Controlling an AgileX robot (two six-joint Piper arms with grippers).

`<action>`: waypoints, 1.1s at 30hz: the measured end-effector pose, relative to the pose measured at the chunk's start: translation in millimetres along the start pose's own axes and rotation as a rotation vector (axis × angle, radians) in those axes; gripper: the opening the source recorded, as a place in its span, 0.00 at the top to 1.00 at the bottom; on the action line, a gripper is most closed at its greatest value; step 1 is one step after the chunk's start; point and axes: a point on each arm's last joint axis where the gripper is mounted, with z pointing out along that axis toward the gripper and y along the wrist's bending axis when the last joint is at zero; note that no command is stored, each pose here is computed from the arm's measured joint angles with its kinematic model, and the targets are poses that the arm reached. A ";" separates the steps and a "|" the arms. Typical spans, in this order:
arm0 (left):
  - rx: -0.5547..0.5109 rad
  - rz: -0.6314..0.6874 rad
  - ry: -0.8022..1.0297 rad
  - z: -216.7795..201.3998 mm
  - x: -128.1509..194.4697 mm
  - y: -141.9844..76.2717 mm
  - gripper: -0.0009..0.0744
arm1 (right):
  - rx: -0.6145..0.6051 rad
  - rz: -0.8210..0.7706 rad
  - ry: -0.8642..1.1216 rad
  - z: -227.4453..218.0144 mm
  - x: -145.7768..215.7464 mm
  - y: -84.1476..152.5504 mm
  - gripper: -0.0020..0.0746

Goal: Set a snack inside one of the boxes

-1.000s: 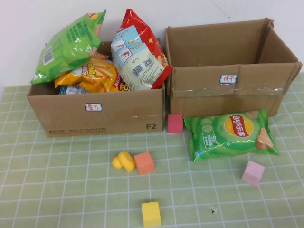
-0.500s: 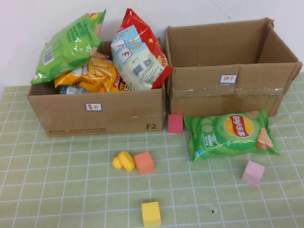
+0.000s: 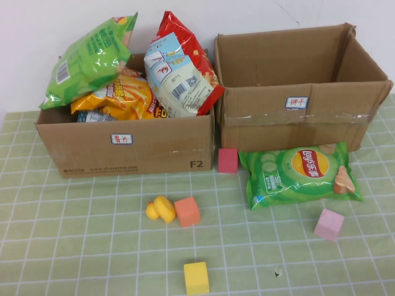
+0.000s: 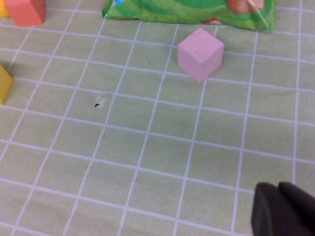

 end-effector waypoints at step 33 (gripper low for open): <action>0.003 -0.011 -0.001 -0.1 0.0 -0.2 0.99 | 0.310 0.223 -0.357 9.9 60.9 -27.1 0.97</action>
